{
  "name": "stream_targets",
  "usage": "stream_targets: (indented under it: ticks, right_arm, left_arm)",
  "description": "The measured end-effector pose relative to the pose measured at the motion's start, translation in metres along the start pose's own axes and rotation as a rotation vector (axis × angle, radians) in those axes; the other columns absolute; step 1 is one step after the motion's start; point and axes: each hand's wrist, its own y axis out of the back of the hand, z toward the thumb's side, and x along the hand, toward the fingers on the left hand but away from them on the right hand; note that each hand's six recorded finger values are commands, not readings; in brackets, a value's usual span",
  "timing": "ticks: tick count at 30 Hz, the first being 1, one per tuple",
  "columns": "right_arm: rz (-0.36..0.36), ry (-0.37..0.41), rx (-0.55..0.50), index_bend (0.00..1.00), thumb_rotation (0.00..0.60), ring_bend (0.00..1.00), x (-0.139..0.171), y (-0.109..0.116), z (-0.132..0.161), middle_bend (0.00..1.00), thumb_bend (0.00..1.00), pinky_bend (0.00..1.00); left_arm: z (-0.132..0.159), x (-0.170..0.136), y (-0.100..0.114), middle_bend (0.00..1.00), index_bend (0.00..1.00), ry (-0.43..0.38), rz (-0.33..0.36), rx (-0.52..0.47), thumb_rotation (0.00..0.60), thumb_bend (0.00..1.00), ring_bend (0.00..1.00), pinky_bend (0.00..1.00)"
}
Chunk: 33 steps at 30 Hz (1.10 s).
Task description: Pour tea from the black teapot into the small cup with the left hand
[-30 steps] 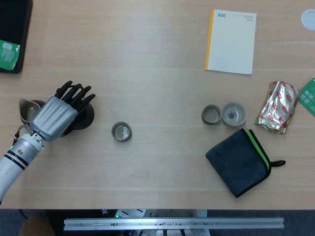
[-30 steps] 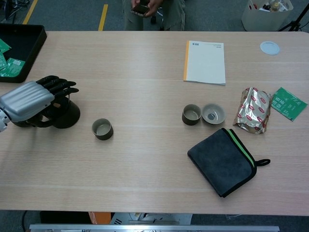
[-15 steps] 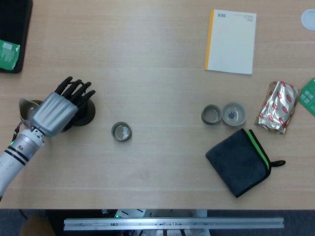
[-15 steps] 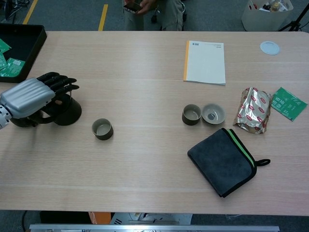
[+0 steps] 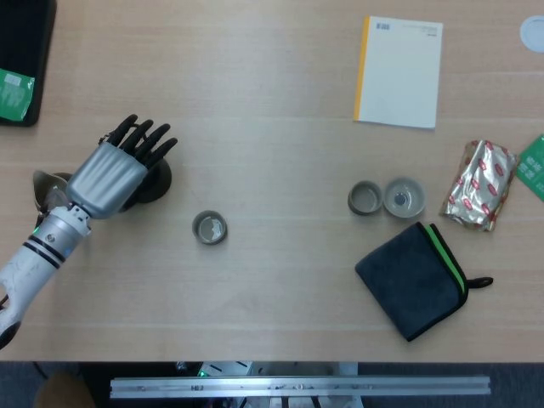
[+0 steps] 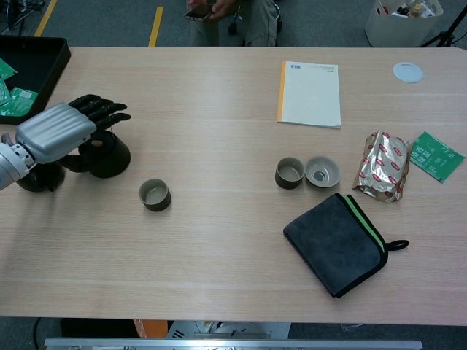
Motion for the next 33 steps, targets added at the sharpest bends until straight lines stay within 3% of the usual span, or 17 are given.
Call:
stream_targets:
  ticks: [15, 25, 27, 31, 33]
  right_arm:
    - [-0.006, -0.009, -0.007, 0.33, 0.6, 0.2, 0.002, 0.0, -0.004, 0.32, 0.05, 0.24]
    - [-0.009, -0.011, -0.017, 0.33, 0.6, 0.2, 0.004, -0.001, -0.007, 0.32, 0.05, 0.24]
    - [-0.009, -0.011, -0.021, 0.33, 0.6, 0.2, 0.004, -0.001, -0.007, 0.32, 0.05, 0.24]
    - [-0.011, -0.012, -0.025, 0.33, 0.6, 0.2, 0.005, -0.001, -0.009, 0.32, 0.05, 0.24]
    - [-0.012, -0.013, -0.027, 0.33, 0.6, 0.2, 0.005, -0.001, -0.01, 0.32, 0.05, 0.24]
  left_arm:
    - [0.005, 0.026, 0.013, 0.0, 0.0, 0.023, 0.029, -0.004, 0.6, 0.21, 0.0, 0.05]
    - [0.012, 0.023, 0.03, 0.0, 0.0, 0.022, 0.01, -0.033, 0.597, 0.2, 0.0, 0.05]
    - [0.014, 0.021, 0.036, 0.01, 0.0, 0.021, 0.001, -0.043, 0.566, 0.2, 0.0, 0.05]
    - [0.017, 0.019, 0.048, 0.05, 0.07, 0.023, -0.016, -0.089, 0.344, 0.18, 0.0, 0.05]
    - [0.017, 0.02, 0.054, 0.07, 0.08, 0.033, -0.025, -0.131, 0.285, 0.18, 0.0, 0.05]
